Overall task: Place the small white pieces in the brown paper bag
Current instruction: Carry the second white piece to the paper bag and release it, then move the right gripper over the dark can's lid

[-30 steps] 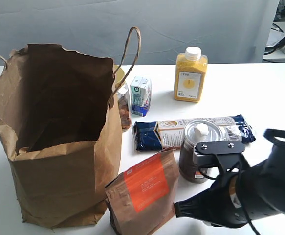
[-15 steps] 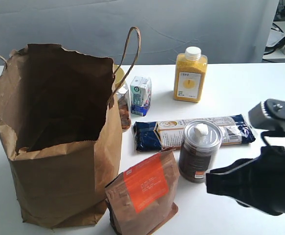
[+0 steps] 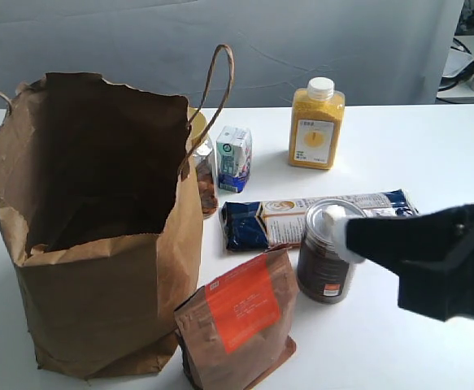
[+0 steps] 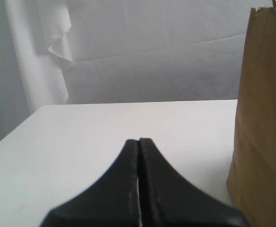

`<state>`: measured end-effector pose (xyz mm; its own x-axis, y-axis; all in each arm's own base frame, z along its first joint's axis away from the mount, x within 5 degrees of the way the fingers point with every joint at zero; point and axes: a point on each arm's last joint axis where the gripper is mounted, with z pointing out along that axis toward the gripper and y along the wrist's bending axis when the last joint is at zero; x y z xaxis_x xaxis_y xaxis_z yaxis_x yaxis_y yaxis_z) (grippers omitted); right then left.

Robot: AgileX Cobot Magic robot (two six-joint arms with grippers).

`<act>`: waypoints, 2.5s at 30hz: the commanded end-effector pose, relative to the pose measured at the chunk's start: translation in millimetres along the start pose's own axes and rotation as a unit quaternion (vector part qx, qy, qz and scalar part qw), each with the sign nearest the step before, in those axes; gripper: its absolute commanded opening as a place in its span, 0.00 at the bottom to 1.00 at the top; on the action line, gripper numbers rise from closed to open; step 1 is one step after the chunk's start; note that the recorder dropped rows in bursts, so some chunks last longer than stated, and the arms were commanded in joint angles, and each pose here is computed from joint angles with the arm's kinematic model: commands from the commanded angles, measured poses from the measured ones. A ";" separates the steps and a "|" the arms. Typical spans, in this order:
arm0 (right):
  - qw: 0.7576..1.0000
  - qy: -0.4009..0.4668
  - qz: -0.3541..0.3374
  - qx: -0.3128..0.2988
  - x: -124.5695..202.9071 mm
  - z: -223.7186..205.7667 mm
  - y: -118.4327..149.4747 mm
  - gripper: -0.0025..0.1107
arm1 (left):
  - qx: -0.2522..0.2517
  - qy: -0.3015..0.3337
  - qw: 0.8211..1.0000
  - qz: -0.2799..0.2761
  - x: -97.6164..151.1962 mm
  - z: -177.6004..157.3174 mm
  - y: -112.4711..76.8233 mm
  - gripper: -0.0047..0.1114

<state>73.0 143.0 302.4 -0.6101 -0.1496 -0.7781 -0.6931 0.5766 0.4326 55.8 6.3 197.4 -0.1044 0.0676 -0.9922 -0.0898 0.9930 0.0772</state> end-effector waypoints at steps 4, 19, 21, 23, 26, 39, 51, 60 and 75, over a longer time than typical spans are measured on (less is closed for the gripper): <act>0.994 -0.032 -0.078 -0.074 -27.4 15.7 42.0 0.02 | 0.004 -0.003 1.000 0.000 0.5 0.0 -0.5 0.04; 0.989 0.002 -0.126 -0.076 -73.8 125.2 100.0 0.02 | 0.004 -0.003 1.000 0.000 0.5 0.0 -0.5 0.04; 0.989 0.015 -0.131 -0.069 -75.9 144.4 104.1 0.02 | 0.004 -0.003 1.000 0.000 0.5 0.0 -0.5 0.04; 0.989 0.027 -0.132 -0.063 -77.6 158.0 107.3 0.02 | 0.004 -0.003 1.000 0.000 0.5 0.0 -0.5 0.04; 0.989 0.031 -0.131 -0.062 -78.0 163.6 108.5 0.18 | 0.004 -0.003 1.000 0.000 0.5 0.0 -0.5 0.04; 0.988 0.047 -0.133 -0.067 -71.2 141.7 126.2 0.47 | 0.004 -0.003 1.000 0.000 0.5 0.0 -0.5 0.04; 0.989 0.085 -0.115 -0.020 -68.7 104.7 125.2 0.02 | 0.004 -0.003 1.000 0.000 0.5 0.0 -0.5 0.04; 0.991 0.097 -0.091 0.003 -49.9 71.4 104.3 0.02 | 0.004 -0.003 1.000 0.000 0.5 0.0 -0.5 0.04; 0.982 0.111 -0.017 0.151 -38.4 48.9 19.5 0.02 | 0.004 -0.003 1.000 0.000 0.5 0.0 -0.5 0.04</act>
<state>86.5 210.0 322.8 -0.6689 -0.3362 -0.6630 -0.6336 0.7244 0.2718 55.8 6.3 197.4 -0.1044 0.0676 -0.9922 -0.0898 0.9930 0.0772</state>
